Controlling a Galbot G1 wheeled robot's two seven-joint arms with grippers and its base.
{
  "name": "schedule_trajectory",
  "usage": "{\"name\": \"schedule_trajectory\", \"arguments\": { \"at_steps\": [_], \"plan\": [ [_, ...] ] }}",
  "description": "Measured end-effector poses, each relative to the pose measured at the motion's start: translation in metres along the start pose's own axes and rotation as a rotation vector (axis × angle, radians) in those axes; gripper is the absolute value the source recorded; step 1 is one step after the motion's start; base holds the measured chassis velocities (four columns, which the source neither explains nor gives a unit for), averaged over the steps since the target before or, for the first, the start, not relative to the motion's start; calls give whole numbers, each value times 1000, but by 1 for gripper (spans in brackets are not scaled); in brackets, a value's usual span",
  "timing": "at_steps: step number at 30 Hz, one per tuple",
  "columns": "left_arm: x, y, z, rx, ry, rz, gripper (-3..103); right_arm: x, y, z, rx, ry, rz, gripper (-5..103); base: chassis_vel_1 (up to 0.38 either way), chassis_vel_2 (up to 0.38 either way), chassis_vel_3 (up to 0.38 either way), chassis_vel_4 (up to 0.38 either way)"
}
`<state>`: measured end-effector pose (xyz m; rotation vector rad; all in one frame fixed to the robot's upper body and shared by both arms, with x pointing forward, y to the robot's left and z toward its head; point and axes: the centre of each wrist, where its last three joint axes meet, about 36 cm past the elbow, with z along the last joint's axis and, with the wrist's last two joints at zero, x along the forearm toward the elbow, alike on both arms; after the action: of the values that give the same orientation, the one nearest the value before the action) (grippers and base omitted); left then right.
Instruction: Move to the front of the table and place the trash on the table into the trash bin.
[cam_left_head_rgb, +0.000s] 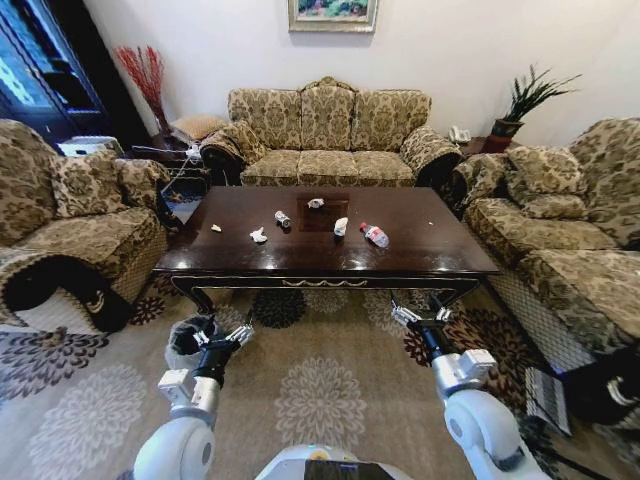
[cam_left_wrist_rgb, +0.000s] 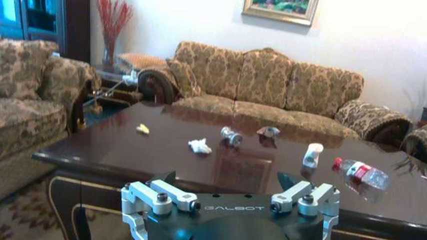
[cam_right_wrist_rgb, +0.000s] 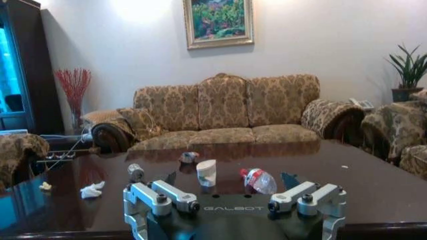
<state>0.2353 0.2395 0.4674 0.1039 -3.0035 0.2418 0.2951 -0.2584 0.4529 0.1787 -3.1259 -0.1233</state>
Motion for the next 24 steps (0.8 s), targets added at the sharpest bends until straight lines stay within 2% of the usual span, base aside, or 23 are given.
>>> {"name": "schedule_trajectory", "arguments": {
  "at_steps": [7, 18, 24],
  "plan": [
    [-3, 1, 7, -28, -22, 8, 100, 0, 1, 4, 30, 2, -2, 100, 0, 0, 0, 0],
    [-7, 6, 14, -37, -7, 16, 100, 0, -3, 7, 74, 6, -6, 100, 0, 0, 0, 0],
    [-8, 9, 16, -46, 2, 14, 100, 0, -3, 10, 68, -2, -3, 100, 5, 9, -4, -3]
  ]
}}
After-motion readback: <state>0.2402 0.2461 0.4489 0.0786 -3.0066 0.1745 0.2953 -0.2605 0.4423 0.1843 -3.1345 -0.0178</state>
